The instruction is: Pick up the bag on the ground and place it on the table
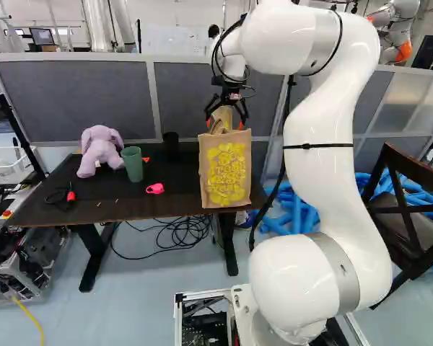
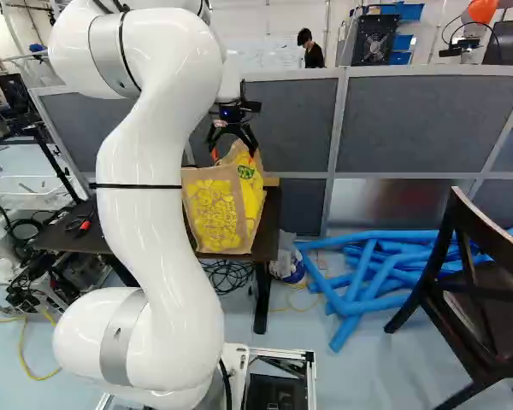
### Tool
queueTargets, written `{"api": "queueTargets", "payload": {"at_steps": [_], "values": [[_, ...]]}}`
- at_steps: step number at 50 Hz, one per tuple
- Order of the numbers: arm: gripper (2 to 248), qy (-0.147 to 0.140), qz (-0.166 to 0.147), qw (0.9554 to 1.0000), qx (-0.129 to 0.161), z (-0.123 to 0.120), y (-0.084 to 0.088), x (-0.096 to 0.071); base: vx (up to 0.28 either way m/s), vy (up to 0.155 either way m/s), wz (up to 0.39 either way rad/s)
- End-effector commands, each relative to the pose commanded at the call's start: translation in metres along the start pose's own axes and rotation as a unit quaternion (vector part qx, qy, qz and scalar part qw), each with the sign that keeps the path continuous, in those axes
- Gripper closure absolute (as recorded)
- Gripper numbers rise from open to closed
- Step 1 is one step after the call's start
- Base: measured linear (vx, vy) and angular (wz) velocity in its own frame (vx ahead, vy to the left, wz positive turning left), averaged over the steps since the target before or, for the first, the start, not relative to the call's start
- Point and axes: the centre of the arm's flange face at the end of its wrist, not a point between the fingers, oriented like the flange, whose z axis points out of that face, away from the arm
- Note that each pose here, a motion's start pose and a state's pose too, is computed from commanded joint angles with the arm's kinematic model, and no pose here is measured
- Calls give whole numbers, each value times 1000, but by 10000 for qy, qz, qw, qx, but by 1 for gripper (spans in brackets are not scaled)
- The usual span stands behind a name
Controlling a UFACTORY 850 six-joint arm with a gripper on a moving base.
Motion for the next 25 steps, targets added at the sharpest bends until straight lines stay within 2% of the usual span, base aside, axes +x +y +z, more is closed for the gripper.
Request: {"api": "queueTargets", "payload": {"at_steps": [25], "values": [[3, -73, -26, 10000, 3, -39, 0, -19, 0, 0, 0]]}}
